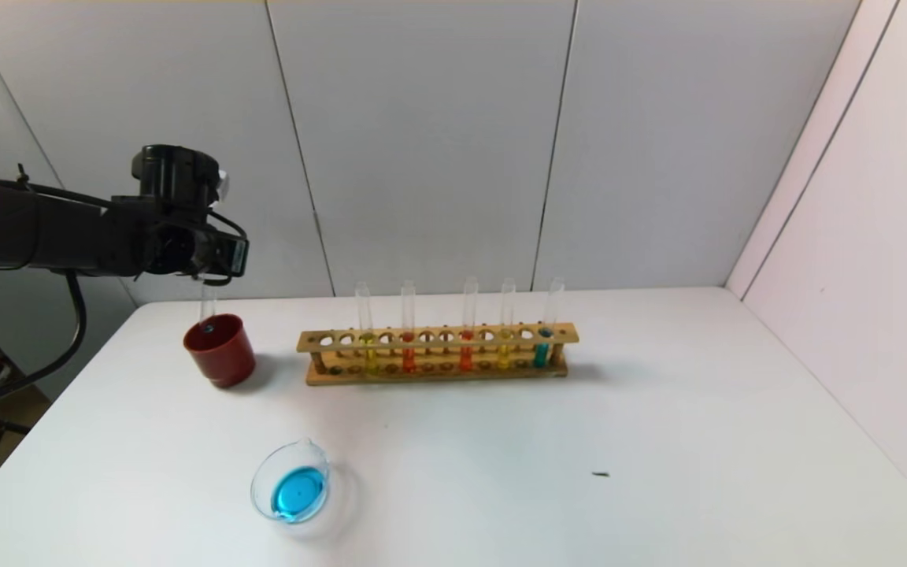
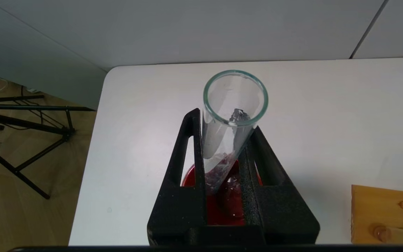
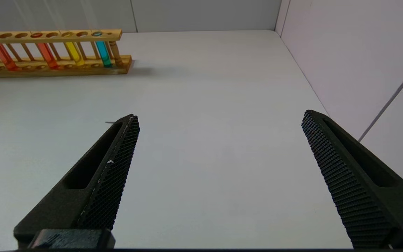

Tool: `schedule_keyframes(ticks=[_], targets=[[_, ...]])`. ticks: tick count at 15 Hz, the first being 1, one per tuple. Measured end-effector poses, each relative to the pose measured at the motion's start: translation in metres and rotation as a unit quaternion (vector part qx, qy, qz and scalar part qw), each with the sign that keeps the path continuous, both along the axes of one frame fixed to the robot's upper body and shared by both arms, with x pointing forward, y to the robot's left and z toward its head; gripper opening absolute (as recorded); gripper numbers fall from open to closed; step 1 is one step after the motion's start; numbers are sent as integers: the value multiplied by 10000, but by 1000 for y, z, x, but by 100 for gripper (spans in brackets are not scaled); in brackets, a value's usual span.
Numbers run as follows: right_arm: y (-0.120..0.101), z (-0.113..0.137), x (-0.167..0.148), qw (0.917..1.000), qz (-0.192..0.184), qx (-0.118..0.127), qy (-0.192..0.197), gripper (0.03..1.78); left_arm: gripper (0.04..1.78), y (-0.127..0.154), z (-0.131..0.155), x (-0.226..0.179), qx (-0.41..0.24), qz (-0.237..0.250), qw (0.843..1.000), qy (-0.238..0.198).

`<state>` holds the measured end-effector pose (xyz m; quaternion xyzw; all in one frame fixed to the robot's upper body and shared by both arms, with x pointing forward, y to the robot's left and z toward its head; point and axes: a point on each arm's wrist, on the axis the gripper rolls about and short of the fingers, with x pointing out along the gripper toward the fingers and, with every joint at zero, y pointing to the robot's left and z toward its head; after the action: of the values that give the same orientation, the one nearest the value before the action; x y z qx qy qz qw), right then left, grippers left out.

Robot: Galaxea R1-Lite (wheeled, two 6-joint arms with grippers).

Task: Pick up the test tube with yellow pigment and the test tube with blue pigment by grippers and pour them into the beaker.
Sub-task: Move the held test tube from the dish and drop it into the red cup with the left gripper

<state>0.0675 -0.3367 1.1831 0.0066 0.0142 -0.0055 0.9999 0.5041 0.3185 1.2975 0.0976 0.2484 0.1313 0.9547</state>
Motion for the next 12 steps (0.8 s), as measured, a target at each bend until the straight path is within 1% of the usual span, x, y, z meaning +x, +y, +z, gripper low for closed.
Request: schedule_keyframes(ticks=[3, 7, 10, 12], targets=[[0, 0, 0, 10000, 0, 0, 0, 170, 32, 0, -11, 0, -127, 54, 9999, 78], [0, 0, 0, 10000, 0, 0, 0, 170, 32, 0, -24, -3, -113, 49, 9999, 19], [0, 0, 0, 10000, 0, 0, 0, 170, 32, 1, -34, -9, -128, 62, 9997, 187], [0, 0, 0, 10000, 0, 0, 2, 170, 32, 1, -40, -11, -127, 52, 9998, 152]])
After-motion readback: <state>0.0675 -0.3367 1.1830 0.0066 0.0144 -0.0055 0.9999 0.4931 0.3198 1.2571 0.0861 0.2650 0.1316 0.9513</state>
